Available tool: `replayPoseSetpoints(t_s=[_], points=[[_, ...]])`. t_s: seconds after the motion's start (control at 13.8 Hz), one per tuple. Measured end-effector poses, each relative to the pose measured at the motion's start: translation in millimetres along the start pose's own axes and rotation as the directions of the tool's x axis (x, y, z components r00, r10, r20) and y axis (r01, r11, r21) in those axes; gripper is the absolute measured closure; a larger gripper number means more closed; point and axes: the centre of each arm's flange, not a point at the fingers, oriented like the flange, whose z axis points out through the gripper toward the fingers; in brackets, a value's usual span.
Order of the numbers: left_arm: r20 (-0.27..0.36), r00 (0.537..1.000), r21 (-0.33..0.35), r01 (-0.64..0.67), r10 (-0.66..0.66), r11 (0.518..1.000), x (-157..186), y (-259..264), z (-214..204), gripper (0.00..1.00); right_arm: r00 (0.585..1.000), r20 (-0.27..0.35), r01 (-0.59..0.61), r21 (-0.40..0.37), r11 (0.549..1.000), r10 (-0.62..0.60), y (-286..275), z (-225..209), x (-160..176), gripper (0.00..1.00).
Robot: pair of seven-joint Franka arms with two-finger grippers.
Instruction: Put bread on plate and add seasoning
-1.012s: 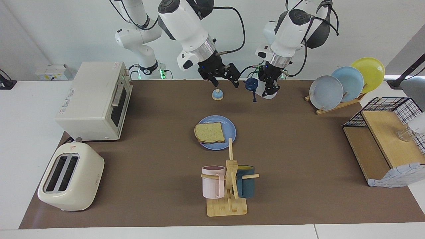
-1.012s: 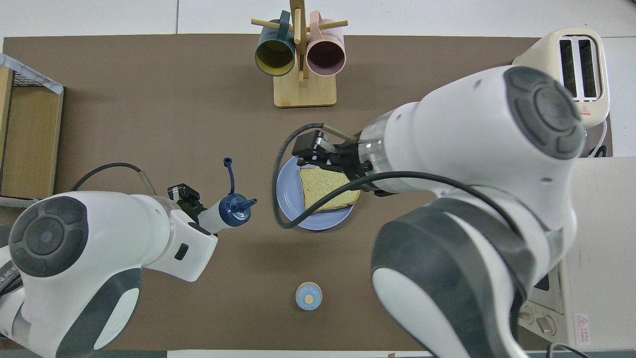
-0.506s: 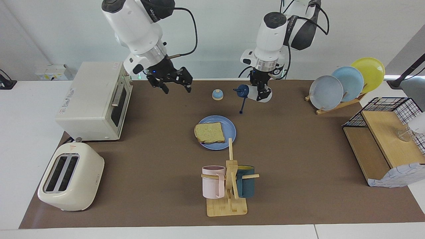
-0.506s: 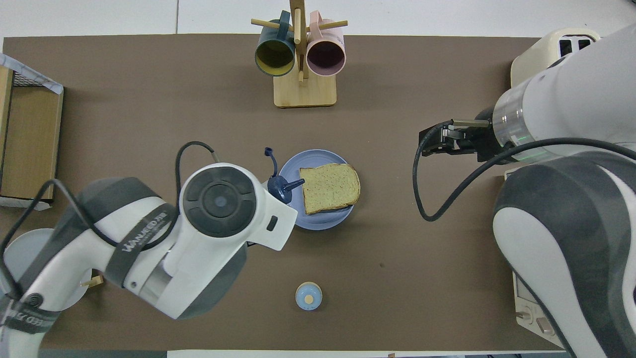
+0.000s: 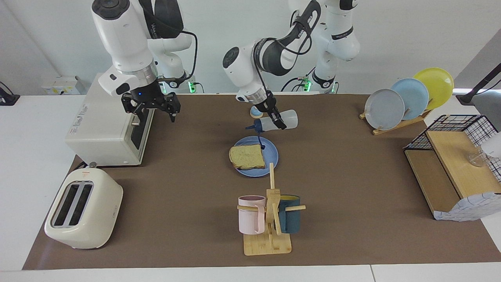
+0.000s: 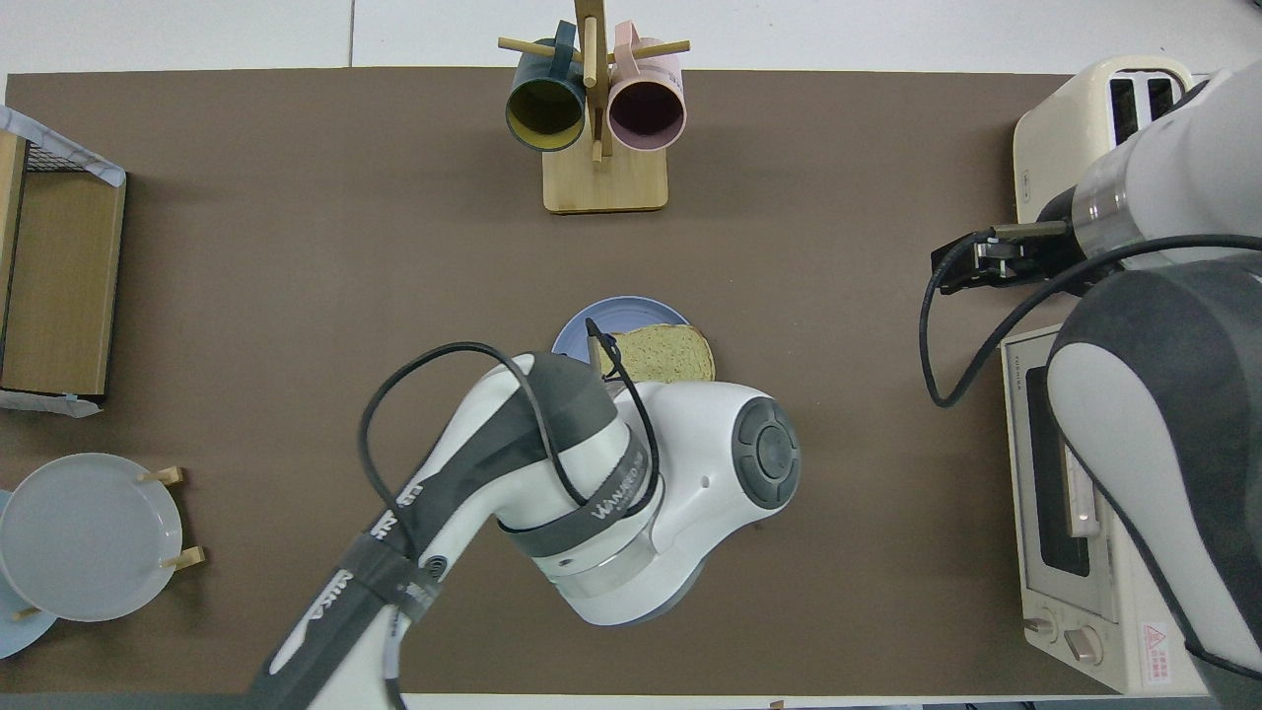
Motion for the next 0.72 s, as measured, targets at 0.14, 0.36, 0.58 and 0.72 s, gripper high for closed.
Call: replayPoseSetpoints(t_s=[0.14,0.36,0.58,0.72], points=[[0.095,0.995,0.073,-0.031,0.024,0.997,22.6,5.1,7.2,0.54,0.999,0.036,-0.006,-0.005,1.0,0.006,17.4,4.9,-3.2,0.0],[0.195,0.981,0.168,-0.056,0.022,0.984,30.6,5.7,8.4,0.54,0.999,0.052,-0.015,-0.006,1.0,0.016,35.8,8.6,-9.4,0.0],[0.273,0.962,0.217,-0.055,-0.007,0.975,20.6,-2.5,9.2,0.54,0.999,0.05,0.017,-0.003,1.0,-0.016,50.9,7.0,-9.5,0.0],[0.364,0.931,0.23,-0.078,-0.011,0.97,24.2,-2.6,25.8,0.54,0.999,0.049,0.003,-0.001,1.0,-0.003,72.8,6.1,-9.4,0.0]])
